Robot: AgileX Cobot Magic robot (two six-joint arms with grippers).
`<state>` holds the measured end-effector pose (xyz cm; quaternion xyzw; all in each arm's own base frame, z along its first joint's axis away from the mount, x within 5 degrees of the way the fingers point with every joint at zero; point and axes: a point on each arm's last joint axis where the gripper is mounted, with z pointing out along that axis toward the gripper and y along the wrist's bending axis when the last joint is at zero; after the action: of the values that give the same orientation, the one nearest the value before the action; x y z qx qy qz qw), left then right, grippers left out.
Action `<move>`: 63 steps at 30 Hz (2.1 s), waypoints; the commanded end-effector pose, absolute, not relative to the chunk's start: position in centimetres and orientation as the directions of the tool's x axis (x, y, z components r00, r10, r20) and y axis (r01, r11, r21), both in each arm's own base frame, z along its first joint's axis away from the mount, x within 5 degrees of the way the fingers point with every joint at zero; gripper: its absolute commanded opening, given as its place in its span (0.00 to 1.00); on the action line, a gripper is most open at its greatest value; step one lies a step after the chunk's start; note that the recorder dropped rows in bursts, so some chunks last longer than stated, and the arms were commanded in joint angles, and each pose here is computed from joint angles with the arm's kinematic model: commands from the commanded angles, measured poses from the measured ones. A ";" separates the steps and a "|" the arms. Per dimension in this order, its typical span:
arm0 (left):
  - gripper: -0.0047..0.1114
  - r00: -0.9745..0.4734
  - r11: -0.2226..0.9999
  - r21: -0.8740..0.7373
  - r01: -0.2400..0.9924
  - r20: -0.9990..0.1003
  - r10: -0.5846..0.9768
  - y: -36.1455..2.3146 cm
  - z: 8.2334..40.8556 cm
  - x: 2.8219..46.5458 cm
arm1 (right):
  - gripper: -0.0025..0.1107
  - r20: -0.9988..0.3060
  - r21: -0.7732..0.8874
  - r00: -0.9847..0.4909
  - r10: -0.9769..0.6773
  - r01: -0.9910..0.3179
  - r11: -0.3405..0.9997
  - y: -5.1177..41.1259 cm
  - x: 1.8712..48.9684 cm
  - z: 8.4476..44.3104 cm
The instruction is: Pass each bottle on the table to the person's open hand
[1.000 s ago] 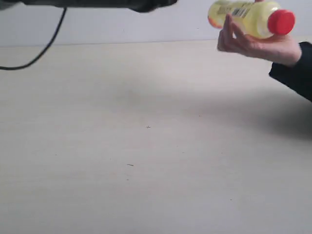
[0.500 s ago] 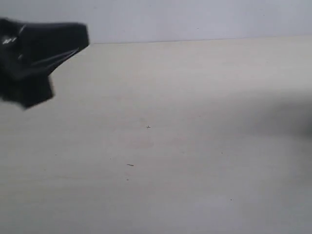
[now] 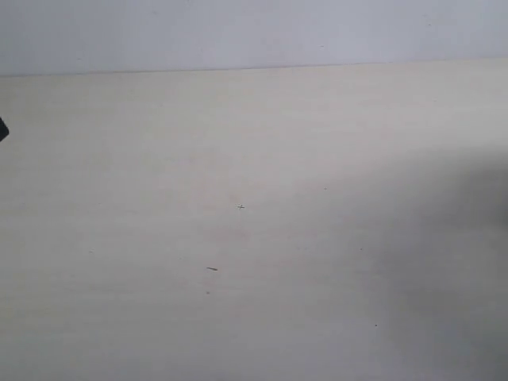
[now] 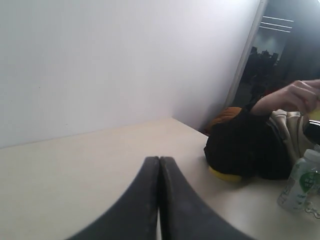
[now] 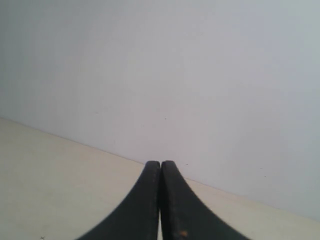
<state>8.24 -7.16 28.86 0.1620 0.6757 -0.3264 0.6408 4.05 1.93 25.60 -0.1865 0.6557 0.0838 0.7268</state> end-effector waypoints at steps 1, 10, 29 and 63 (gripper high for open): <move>0.04 -0.116 0.730 -0.240 0.639 -0.969 -0.217 -7.0 28.9 8.1 | 0.02 -0.984 -0.161 0.134 -0.120 -0.360 0.919 1.9 4.0 25.6; 0.04 -0.263 0.721 -0.380 0.579 -0.925 -0.276 -6.6 28.0 8.0 | 0.02 -0.984 -0.161 0.134 -0.120 -0.360 0.919 1.9 4.0 25.6; 0.04 -0.078 0.941 -0.338 0.026 -0.939 -0.336 -0.4 20.2 6.3 | 0.02 -0.984 -0.161 0.134 -0.120 -0.360 0.919 1.9 4.0 25.6; 0.04 -0.021 0.959 -0.265 -0.099 -0.963 -0.268 0.7 20.1 5.6 | 0.02 -0.984 -0.161 0.134 -0.120 -0.360 0.919 1.9 4.0 25.6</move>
<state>5.66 0.60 20.06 -0.1206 0.7154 -0.0576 0.6858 4.05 1.93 25.60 -0.1865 0.6557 0.0838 0.7268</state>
